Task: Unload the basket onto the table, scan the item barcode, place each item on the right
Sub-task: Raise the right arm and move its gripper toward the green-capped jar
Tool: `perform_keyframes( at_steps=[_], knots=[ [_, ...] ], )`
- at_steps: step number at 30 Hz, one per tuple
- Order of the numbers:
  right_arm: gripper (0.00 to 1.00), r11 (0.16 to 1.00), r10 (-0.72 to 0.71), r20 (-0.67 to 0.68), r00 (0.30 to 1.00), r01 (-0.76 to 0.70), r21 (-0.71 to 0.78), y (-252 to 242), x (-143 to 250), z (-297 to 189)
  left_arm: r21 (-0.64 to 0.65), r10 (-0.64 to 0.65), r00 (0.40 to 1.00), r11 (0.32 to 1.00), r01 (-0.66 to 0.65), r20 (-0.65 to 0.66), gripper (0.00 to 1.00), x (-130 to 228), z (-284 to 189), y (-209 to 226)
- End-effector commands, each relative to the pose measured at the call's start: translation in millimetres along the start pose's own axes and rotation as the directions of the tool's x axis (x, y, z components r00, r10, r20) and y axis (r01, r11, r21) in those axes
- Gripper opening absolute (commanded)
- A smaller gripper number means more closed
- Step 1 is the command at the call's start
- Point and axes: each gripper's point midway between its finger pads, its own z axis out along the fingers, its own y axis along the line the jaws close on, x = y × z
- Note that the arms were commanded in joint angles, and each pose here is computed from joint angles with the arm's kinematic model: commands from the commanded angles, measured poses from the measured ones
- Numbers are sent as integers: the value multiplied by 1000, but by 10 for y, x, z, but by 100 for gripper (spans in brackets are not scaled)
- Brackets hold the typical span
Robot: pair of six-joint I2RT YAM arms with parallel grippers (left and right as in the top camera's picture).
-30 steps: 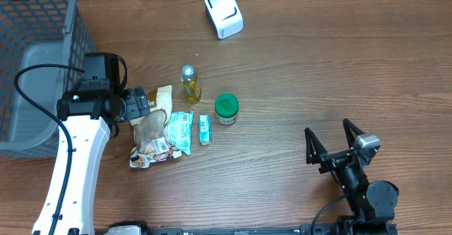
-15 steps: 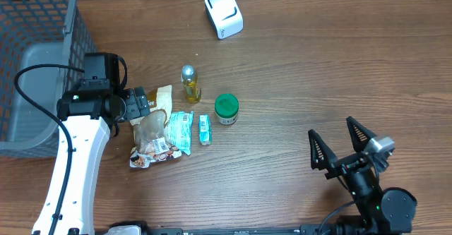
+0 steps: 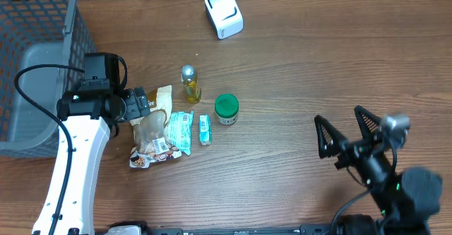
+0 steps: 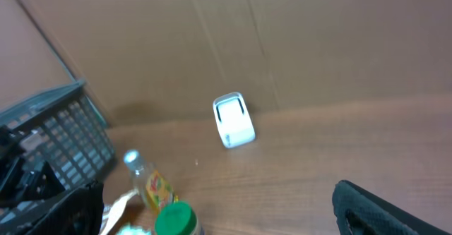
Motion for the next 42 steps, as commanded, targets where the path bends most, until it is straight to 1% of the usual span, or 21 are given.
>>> perform_keyframes(
  at_steps=[1, 4, 6, 11, 14, 20, 24, 26, 28, 32, 37, 42],
  knots=[
    [100, 999, 37, -88, 995, -36, 13, 42, -177, 120, 12, 11, 1000, 1000, -11, 17, 99, -66, -47, -18],
    [100, 996, 89, -209, 974, -80, 49, 2, -149, 250, 12, 11, 1000, 1000, -11, 17, 100, -66, -47, -18],
    [100, 990, 135, -303, 943, -112, 90, -59, -82, 352, 12, 11, 1000, 1000, -11, 17, 100, -66, -47, -18],
    [100, 968, 240, -488, 839, -167, 188, -220, 148, 592, 12, 11, 1000, 1000, -11, 17, 100, -66, -47, -18],
    [100, 956, 293, -580, 760, -215, 201, -249, 347, 744, 12, 11, 1000, 1000, -11, 17, 100, -66, -47, -18],
    [100, 922, 363, -707, 607, -345, 177, -202, 758, 986, 12, 11, 1000, 1000, -11, 17, 100, -66, -47, -18],
    [100, 913, 373, -761, 531, -357, 198, -193, 1015, 1079, 12, 11, 1000, 1000, -11, 17, 99, -66, -47, -18],
    [100, 919, 354, -785, 509, -344, 192, -142, 1133, 1129, 12, 11, 1000, 1000, -11, 17, 100, -66, -47, -18],
    [100, 931, 329, -801, 500, -315, 186, -99, 1232, 1173, 12, 11, 1000, 1000, -11, 17, 100, -66, -47, -18],
    [100, 960, 254, -820, 512, -237, 149, 26, 1366, 1260, 12, 10, 1000, 1000, -11, 17, 100, -67, -47, -18],
    [100, 994, 107, -809, 578, -82, 73, 267, 1450, 1395, 12, 11, 1000, 1000, -11, 17, 99, -66, -47, -18],
    [100, 999, -30, -767, 641, 51, 4, 549, 1478, 1522, 11, 11, 1000, 1000, -11, 17, 100, -66, -47, -17]
  ],
)
